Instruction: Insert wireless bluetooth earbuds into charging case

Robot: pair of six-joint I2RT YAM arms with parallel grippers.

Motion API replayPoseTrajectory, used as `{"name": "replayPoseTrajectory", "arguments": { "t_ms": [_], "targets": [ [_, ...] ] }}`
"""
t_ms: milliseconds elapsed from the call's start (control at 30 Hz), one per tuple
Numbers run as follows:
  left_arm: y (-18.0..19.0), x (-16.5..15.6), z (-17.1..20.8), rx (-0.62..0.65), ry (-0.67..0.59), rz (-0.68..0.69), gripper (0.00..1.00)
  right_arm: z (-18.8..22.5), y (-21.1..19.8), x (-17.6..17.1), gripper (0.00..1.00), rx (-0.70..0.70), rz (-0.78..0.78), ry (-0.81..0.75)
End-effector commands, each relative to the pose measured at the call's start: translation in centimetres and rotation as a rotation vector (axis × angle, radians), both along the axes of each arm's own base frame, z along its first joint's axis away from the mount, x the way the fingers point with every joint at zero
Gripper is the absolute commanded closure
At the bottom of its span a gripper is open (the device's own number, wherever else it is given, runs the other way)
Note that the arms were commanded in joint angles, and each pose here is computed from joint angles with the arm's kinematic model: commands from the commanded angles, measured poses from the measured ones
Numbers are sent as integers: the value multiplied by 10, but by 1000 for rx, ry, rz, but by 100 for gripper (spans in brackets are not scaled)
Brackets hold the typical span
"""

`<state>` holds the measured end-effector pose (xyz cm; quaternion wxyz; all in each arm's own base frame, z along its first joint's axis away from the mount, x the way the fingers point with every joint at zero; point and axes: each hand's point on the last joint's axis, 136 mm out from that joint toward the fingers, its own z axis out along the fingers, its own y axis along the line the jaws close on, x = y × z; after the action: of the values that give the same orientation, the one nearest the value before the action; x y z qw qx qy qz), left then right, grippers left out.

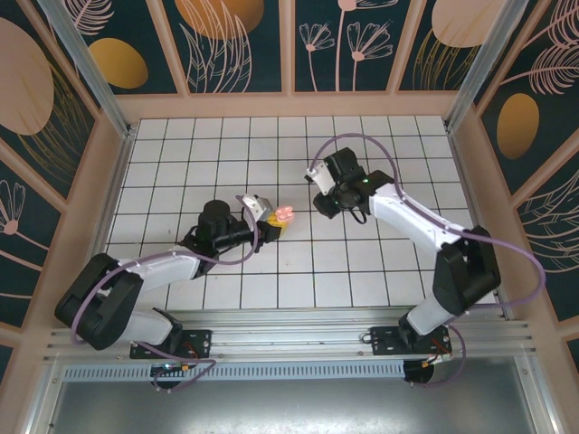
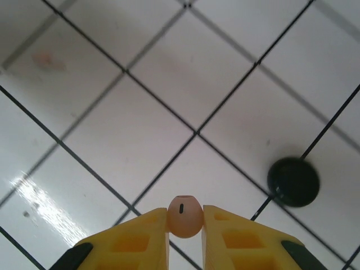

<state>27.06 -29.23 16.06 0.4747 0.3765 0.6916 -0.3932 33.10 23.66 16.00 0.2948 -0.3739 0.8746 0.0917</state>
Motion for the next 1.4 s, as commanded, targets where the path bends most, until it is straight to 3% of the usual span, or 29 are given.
{"name": "replayPoseTrajectory", "arguments": {
  "t_ms": [0,267,933,1367],
  "targets": [
    [-10,0,-3,2,92,-61,89,25,7,5,80,13,1,-131],
    [-24,0,-7,13,193,-139,89,49,29,-14,80,-33,120,-246],
    [-30,-1,4,-7,145,-189,88,48,45,-61,80,-17,289,-201],
    [-32,-1,15,-31,116,-199,88,38,44,-67,80,-39,313,-180]
  ]
}}
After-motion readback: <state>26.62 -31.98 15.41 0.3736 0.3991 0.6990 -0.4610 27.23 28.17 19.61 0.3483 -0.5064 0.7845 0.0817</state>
